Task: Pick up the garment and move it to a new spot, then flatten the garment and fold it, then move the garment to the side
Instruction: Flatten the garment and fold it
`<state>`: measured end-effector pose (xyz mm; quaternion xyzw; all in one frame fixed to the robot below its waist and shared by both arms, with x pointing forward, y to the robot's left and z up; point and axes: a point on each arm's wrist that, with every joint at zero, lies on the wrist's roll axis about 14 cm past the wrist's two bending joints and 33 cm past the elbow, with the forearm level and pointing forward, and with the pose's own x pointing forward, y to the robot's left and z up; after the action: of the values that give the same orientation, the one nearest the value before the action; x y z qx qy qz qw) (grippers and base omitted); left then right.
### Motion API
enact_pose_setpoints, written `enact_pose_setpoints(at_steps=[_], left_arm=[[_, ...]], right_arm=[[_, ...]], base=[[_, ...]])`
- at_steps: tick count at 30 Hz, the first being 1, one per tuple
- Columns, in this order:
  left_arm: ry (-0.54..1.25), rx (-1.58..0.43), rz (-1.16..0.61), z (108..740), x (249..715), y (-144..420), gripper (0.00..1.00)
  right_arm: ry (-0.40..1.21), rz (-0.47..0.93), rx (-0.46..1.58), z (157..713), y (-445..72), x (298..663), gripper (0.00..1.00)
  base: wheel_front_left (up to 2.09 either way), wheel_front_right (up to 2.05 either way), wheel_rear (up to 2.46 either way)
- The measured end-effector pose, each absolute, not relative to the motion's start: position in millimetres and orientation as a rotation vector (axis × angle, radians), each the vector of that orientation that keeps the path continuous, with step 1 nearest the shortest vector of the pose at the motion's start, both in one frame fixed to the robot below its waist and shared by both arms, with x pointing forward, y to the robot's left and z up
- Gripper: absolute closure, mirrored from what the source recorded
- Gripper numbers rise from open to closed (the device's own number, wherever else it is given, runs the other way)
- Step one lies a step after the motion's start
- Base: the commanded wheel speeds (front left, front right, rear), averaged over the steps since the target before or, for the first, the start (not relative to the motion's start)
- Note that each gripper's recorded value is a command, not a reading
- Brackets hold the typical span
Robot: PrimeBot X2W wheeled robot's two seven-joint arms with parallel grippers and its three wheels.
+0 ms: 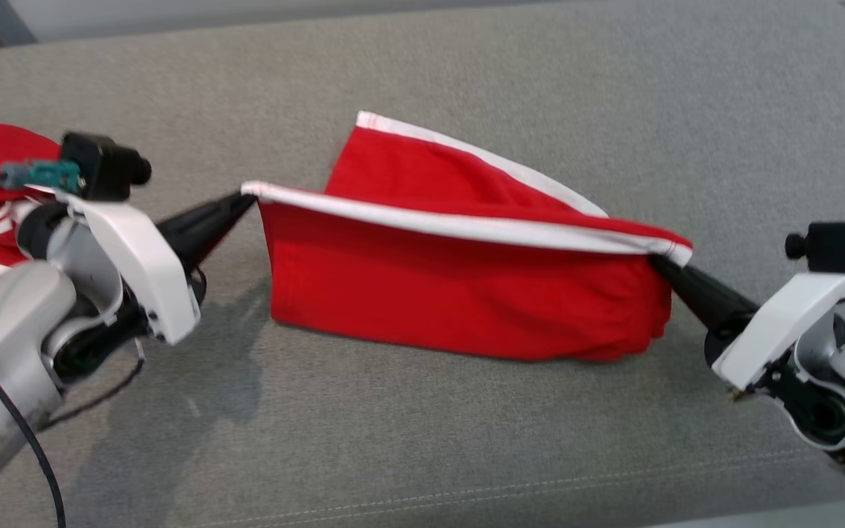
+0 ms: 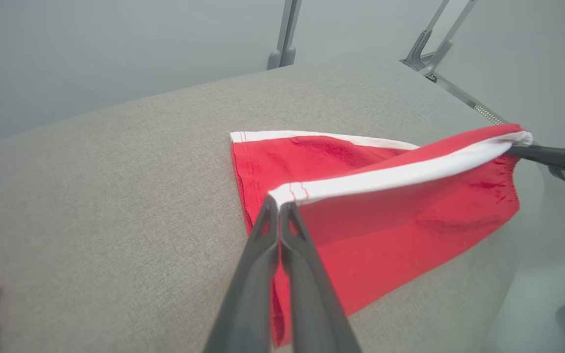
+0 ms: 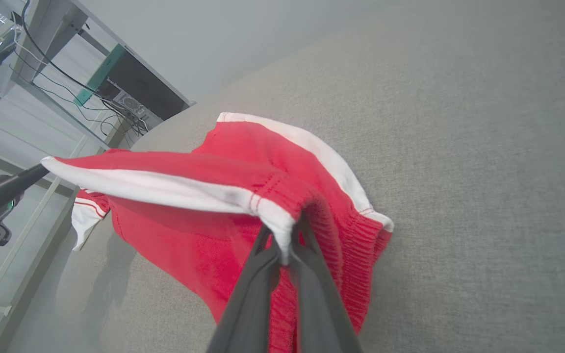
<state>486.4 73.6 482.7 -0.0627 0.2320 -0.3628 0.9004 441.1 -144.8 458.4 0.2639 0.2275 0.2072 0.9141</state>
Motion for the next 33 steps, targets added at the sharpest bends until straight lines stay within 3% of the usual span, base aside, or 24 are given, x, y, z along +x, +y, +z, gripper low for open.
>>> enact_pose_setpoints(at_steps=[16,33], left_arm=[[0.394,-0.024,-0.778,450.8,581.4,36.1,1.00],[0.472,0.029,-0.825,395.1,616.9,0.9,1.00]], right_arm=[[0.527,0.369,0.617,425.8,-146.7,470.5,1.00],[0.451,0.284,0.604,414.5,-160.6,492.2,1.00]], base=[[0.00,0.00,0.00],[0.00,0.00,0.00]])
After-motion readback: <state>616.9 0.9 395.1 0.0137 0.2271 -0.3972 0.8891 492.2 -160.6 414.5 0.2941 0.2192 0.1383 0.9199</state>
